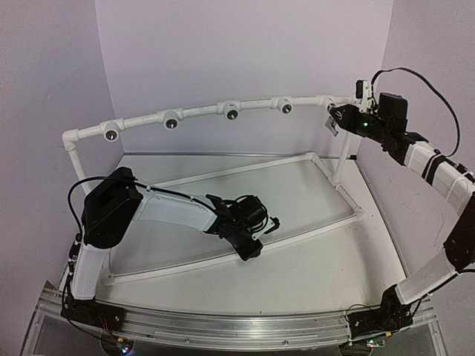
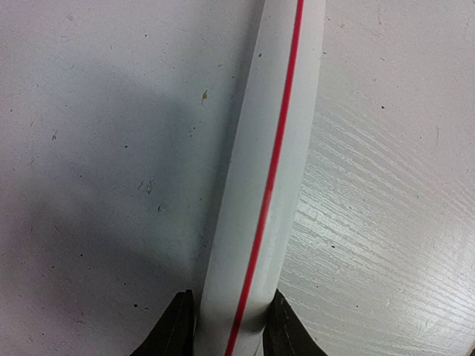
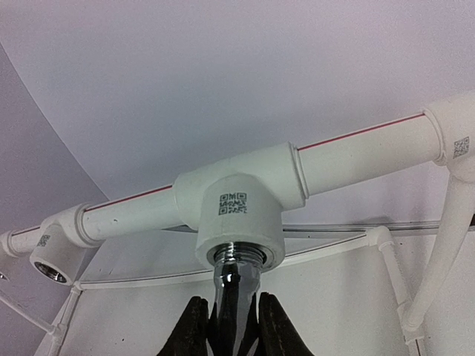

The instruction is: Install the water faucets

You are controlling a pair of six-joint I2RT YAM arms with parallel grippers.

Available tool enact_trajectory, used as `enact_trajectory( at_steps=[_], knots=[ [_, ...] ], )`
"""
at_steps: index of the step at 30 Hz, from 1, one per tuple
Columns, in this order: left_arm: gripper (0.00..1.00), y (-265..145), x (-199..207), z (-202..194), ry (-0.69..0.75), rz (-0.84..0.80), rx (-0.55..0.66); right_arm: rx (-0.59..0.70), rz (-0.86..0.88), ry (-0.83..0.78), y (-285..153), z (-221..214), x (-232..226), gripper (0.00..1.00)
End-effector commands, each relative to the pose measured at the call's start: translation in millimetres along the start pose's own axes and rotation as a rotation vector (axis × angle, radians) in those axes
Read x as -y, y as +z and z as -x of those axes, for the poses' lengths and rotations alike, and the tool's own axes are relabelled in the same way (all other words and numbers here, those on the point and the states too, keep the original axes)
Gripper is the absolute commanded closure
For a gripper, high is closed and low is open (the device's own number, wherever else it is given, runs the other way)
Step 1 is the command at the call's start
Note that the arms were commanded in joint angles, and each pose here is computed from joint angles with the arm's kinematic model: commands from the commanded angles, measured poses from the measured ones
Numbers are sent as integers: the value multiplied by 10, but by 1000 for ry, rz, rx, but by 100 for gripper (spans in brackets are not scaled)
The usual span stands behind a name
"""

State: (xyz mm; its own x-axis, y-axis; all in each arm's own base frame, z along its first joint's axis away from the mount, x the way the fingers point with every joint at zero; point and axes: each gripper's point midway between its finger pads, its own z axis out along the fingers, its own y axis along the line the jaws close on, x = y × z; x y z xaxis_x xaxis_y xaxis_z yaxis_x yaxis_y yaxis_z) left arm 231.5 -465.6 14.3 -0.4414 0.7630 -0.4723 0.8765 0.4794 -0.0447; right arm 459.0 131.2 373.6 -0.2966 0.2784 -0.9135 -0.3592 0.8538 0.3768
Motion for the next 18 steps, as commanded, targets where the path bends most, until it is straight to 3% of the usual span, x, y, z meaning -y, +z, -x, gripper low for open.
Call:
enact_trajectory(
  at_steps=[1, 18],
  knots=[
    [100, 133, 162, -700, -75, -20, -242, 168, -40, 49, 16, 384, 180, 100],
    [100, 134, 185, -714, -73, -25, -245, 190, 13, 261, 117, 215, 258, 100]
  ],
)
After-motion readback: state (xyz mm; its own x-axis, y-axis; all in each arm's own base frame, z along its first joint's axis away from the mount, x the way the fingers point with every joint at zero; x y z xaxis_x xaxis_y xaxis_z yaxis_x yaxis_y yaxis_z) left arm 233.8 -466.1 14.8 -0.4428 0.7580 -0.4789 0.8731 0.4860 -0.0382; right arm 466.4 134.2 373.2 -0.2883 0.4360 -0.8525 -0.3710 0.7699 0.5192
